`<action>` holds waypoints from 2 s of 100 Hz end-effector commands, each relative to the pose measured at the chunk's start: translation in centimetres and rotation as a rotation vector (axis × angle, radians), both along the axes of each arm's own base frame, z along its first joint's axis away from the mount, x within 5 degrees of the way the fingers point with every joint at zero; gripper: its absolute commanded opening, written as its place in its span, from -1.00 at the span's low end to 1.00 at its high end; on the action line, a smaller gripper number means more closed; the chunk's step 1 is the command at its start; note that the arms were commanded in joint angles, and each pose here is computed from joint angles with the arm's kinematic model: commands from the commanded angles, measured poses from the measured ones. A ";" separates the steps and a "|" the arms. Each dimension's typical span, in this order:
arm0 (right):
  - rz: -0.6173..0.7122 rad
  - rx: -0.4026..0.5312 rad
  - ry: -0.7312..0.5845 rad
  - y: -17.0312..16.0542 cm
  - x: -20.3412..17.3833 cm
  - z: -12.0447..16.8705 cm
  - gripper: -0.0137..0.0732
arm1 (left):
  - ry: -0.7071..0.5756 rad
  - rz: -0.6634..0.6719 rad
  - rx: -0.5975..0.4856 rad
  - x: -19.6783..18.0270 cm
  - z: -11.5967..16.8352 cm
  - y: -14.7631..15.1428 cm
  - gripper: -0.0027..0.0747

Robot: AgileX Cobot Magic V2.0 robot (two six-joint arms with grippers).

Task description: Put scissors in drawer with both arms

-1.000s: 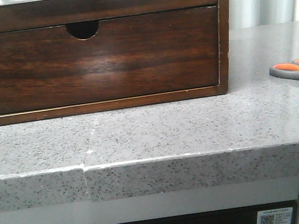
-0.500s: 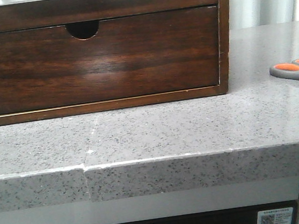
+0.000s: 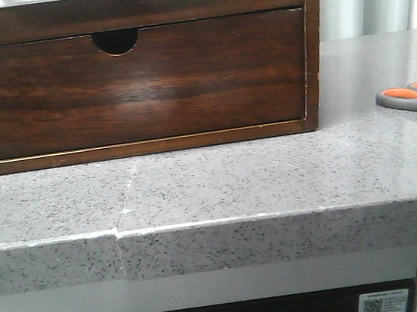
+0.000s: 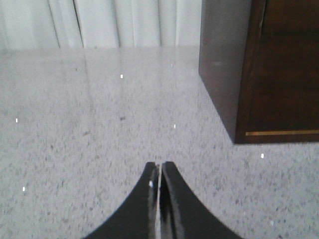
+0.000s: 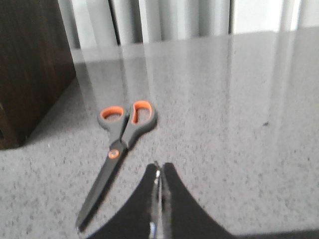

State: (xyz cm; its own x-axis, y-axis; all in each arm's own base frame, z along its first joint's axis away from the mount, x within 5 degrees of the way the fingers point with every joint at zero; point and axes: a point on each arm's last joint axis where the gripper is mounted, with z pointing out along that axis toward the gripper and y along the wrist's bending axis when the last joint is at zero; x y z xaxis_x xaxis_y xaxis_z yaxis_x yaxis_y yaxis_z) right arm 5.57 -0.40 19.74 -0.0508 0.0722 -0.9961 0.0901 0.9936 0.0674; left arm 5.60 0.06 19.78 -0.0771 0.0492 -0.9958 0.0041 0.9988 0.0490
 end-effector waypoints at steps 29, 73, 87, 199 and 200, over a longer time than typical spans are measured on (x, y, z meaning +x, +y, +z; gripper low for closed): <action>-0.025 -0.005 -0.122 -0.2 0.0 0.3 -0.83 | -0.248 -0.027 -0.006 -0.3 1.7 -0.2 -0.99; -0.044 -0.011 -0.242 -0.4 -0.3 1.8 -0.83 | -0.328 -0.031 -0.061 -0.6 3.3 -0.2 -0.99; -0.043 0.046 -0.227 -0.4 -0.1 1.7 -0.83 | -0.366 -0.031 -0.006 -1.0 5.0 -0.3 -0.99; 0.005 0.077 0.021 -0.2 2.8 8.4 -0.83 | -0.280 -0.026 -0.007 2.2 12.6 -0.3 -0.49; 0.005 0.077 0.021 -0.2 2.8 8.4 -0.83 | -0.282 -0.027 -0.007 2.2 12.6 -0.3 -0.42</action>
State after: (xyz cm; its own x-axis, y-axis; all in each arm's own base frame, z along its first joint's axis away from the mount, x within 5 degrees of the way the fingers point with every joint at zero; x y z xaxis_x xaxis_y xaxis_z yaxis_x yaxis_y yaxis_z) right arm 8.19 -0.39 26.26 -0.1763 0.1590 -0.9714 0.0799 0.9859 0.1469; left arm 7.89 -0.12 30.53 0.0977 0.0512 -0.9939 0.0109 0.9986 0.0525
